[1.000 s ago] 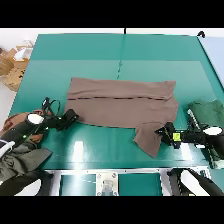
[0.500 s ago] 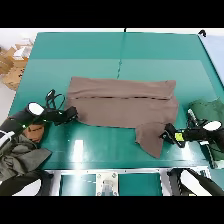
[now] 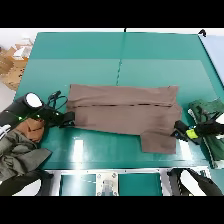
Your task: Fold the shirts.
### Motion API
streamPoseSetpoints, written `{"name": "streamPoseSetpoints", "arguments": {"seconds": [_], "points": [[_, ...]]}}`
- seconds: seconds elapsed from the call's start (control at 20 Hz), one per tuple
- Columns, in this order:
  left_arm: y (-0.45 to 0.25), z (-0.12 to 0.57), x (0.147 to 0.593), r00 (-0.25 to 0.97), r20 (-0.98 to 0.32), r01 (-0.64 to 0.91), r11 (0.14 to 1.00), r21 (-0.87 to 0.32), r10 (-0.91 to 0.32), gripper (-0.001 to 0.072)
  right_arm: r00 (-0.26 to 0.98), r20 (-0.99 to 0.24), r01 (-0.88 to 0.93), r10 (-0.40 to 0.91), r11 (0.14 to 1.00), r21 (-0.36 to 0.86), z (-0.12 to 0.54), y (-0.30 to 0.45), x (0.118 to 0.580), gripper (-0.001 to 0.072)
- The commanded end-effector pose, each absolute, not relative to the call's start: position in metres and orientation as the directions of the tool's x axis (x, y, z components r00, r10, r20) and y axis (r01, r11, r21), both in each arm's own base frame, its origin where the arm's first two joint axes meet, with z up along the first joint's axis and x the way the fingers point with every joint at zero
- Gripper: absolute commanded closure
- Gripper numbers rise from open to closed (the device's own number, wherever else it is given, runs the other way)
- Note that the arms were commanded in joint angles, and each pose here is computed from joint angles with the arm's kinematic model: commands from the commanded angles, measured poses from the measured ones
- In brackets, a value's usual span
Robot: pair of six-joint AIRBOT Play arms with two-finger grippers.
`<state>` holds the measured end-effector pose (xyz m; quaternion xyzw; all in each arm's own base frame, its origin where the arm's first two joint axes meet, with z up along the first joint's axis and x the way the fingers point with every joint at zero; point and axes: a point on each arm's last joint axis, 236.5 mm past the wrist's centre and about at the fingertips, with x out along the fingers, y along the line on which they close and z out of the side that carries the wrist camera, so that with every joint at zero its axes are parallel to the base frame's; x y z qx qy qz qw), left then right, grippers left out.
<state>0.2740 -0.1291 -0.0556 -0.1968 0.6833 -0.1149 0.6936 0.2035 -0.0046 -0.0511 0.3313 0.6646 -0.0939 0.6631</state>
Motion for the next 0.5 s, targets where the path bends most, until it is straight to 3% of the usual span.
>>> {"name": "streamPoseSetpoints", "arguments": {"seconds": [0.0,0.25,0.45], "points": [[-0.129,-0.024,0.303,0.109,-0.899,-0.057,0.901,-0.431,-0.424,0.0688,0.212,-0.924,0.526,0.319,0.759,0.384,-0.01,-0.008,0.242,0.0689],[-0.138,0.005,0.386,0.196,-0.879,0.0,0.897,-0.443,-0.434,0.0688,0.33,-0.877,0.464,0.349,0.749,0.473,0.02,-0.011,0.327,0.0689],[-0.148,-0.023,0.448,0.191,-0.874,0.012,0.891,-0.453,-0.447,0.0687,0.39,-0.844,0.444,0.369,0.727,0.523,0.013,-0.014,0.405,0.0689]]}}
